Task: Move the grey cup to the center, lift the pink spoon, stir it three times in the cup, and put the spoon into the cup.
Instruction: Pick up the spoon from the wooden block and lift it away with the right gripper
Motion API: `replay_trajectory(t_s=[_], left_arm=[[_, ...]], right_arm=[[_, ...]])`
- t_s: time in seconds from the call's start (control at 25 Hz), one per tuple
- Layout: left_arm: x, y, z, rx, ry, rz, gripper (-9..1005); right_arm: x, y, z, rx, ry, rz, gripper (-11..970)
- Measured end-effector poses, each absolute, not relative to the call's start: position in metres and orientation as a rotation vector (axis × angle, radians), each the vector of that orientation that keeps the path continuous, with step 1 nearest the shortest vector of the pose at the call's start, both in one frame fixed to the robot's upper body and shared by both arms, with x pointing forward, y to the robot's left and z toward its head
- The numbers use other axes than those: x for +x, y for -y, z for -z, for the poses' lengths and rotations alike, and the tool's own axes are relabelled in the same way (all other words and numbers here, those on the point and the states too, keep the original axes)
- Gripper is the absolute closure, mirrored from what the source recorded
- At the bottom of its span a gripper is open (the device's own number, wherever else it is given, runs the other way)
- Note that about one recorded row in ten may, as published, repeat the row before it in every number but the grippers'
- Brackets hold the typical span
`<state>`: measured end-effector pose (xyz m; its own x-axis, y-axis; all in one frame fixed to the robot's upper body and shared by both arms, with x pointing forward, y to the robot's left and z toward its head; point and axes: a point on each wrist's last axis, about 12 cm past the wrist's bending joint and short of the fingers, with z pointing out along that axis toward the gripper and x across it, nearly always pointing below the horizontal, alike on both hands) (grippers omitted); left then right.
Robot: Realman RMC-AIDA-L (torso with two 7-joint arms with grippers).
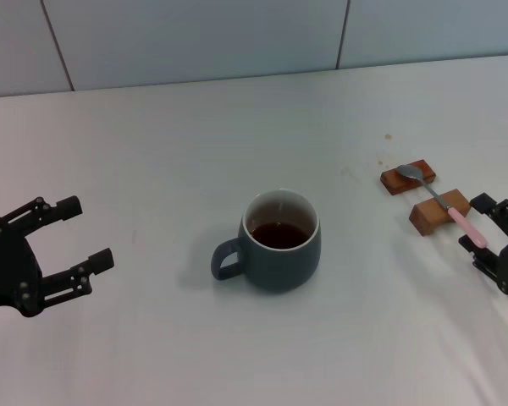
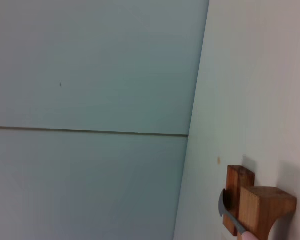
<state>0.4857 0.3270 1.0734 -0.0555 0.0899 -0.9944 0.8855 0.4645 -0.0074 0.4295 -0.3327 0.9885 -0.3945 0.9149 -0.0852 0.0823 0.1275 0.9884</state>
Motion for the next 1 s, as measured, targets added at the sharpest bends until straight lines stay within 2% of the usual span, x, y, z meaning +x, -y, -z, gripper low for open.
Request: replay_trajectory(t_s=[0.4,0.64,1.0], left_arm=[[0.4858,-0.3276,-1.0738,0.899,-1.495,0.813,164],[0.4858,-0.3278,-1.0744,0.898,-1.494,0.816,164],[0.4852,-0.3275,-1.0762,0.890,-1.479,0.827,164]], right_arm=[[0.4305,0.3336,-0.9871,1.007,-1.634,-1.348,133],[0.4293,0.3350,-0.9860,1.025,-1.631,-1.342,292],[0.4288,0.3395,-0.9865,1.011,-1.634,-1.309,705]])
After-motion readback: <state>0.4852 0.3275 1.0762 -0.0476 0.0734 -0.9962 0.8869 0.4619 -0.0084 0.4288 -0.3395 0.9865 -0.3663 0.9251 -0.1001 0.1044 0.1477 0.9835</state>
